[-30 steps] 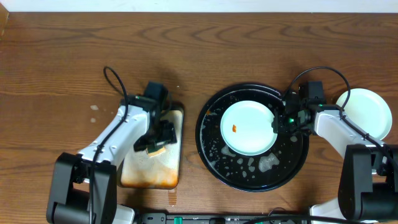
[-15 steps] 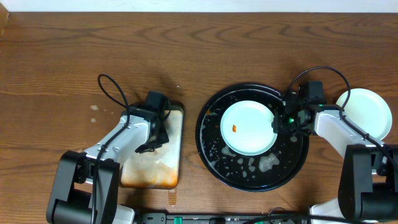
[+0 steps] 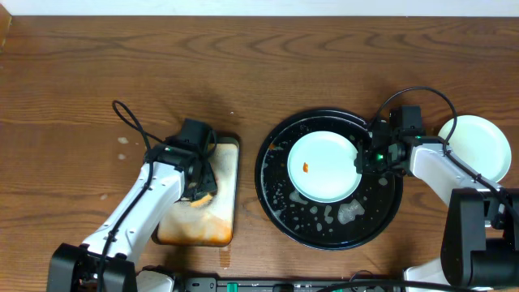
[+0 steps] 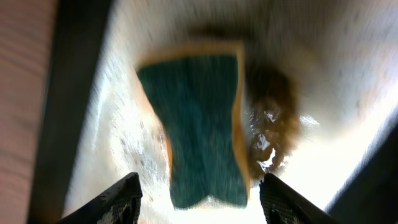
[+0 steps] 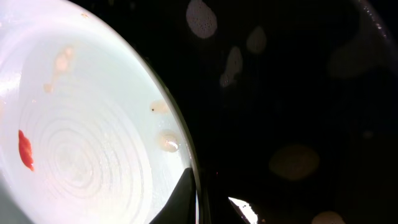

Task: Clean dirty plates on tray and stack at the side
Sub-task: 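Rub the sponge on the soapy tray with the left gripper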

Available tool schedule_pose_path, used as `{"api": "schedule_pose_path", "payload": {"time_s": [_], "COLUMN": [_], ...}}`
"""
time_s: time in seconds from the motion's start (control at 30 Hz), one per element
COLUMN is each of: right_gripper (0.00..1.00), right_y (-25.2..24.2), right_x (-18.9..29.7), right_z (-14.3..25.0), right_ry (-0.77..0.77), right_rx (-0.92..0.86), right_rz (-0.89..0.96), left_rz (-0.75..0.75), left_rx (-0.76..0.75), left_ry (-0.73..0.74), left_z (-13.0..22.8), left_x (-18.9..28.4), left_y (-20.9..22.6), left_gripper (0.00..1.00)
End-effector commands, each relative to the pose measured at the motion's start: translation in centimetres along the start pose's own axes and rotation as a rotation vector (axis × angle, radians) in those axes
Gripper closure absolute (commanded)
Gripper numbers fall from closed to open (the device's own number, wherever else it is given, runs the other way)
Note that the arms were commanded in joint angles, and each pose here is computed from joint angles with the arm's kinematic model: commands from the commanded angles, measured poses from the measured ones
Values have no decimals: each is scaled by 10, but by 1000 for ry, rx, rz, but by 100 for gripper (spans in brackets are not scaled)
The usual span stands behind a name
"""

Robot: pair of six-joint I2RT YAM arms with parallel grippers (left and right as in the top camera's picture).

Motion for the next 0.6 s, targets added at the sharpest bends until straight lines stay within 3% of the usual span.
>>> {"api": "schedule_pose_path", "payload": {"time_s": [0.0, 0.2, 0.43, 0.5, 0.57], "right_gripper": [99, 99, 99, 99, 99], "right_y": [-22, -22, -22, -22, -22], "right_x": [-18, -18, -18, -18, -18], "right_z": [27, 28, 27, 28, 27], "right_ry": [100, 101, 100, 100, 100], "right_rx": [-47, -47, -47, -51, -51], "right_rz": [102, 102, 102, 102, 102], "left_rz": [-68, -126, -21, 17, 45], "left_rx": [-21, -25, -34, -34, -47], "left_ry": [-66, -59, 56, 79, 82], "left_z": [-12, -10, 2, 5, 6], "left_x": [-3, -41, -65, -64, -60], "left_y": [7, 10, -8, -13, -16], "left_gripper": [37, 40, 75, 89, 92]}}
Point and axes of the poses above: each gripper's point midway between its finger pads, its own x axis back along the fingers, its own y axis along the line the jaws close on, z = x × y, the point moved 4 cm from there along x, back along the fingers, and after that the axes turned 10 degrees about -x, right-handed, at the moved point
